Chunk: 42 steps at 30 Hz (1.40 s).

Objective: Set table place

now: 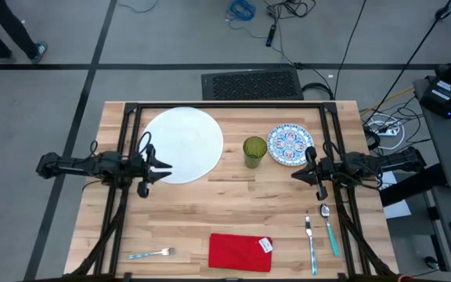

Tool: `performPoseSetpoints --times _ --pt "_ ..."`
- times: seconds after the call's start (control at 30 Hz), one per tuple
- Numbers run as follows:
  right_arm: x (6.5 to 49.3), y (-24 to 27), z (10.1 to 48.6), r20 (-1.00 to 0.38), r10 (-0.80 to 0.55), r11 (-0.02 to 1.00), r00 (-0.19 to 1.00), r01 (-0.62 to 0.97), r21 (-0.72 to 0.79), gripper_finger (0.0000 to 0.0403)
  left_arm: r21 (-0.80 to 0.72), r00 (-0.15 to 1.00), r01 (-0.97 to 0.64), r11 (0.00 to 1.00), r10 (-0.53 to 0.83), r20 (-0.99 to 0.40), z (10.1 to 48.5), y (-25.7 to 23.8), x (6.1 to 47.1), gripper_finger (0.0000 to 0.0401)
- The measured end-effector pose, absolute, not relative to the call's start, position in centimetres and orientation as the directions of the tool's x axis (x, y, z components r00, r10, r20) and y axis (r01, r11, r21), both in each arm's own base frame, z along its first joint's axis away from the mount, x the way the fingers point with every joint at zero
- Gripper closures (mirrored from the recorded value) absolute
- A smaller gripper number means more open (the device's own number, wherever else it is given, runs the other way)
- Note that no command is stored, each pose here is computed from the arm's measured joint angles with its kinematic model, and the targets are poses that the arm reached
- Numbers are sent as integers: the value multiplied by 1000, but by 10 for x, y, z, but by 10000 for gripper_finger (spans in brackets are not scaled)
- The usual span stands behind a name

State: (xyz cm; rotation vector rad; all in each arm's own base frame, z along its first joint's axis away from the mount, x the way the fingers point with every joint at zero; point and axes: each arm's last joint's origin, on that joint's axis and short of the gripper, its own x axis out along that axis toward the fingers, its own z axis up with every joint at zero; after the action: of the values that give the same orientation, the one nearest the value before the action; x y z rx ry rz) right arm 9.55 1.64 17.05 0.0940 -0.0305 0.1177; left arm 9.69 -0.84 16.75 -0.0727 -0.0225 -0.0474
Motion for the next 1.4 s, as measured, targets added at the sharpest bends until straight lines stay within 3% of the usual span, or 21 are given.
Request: performPoseSetpoints --times 1.13,1.4 --pt "96 16 171 42 109 992 993 -112 54 401 -49 999 48 998 -47 25 168 -8 97 306" --pt "93 16 184 74 109 987 991 -116 108 401 -195 999 49 980 -46 21 168 -8 97 306"
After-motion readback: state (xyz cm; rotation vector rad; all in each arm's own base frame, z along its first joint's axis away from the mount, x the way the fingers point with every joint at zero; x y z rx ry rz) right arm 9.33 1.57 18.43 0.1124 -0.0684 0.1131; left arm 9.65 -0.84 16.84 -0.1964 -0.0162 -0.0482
